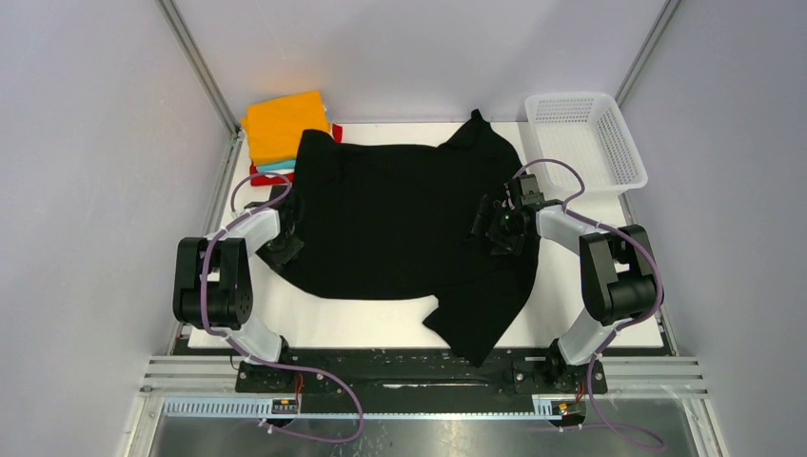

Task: Fold and stack the t-shirts
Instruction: Flatten out the tshirt

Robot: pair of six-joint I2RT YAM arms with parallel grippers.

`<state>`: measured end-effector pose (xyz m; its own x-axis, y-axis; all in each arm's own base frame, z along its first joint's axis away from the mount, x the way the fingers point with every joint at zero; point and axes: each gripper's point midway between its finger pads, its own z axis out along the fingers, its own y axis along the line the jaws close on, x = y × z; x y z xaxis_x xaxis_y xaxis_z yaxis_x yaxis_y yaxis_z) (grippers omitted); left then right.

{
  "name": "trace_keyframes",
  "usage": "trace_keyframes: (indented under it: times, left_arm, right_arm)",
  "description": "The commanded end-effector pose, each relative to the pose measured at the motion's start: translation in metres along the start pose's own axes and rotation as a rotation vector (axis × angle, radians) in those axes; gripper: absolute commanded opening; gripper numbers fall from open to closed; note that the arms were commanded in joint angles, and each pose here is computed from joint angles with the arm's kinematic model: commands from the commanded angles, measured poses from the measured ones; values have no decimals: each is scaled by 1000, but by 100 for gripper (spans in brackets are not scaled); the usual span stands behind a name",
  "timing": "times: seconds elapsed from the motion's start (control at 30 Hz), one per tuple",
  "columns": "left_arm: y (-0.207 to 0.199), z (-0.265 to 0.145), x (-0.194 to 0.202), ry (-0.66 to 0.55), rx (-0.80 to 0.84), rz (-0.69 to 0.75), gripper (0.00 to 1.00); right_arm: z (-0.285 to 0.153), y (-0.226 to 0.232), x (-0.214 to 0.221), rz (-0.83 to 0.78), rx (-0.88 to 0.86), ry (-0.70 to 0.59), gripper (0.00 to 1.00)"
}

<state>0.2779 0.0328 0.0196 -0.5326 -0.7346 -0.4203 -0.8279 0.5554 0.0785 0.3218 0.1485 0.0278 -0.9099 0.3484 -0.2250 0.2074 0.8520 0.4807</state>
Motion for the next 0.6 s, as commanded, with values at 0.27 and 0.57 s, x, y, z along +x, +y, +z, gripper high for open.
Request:
trace_keyframes:
  times: [0.27, 0.57]
  left_arm:
    - [11, 3, -5, -28, -85, 2, 1]
    - [34, -10, -5, -55, -122, 11, 0]
  right_arm:
    - [6, -33, 24, 11, 103, 72, 100]
    - [7, -32, 24, 9, 102, 73, 100]
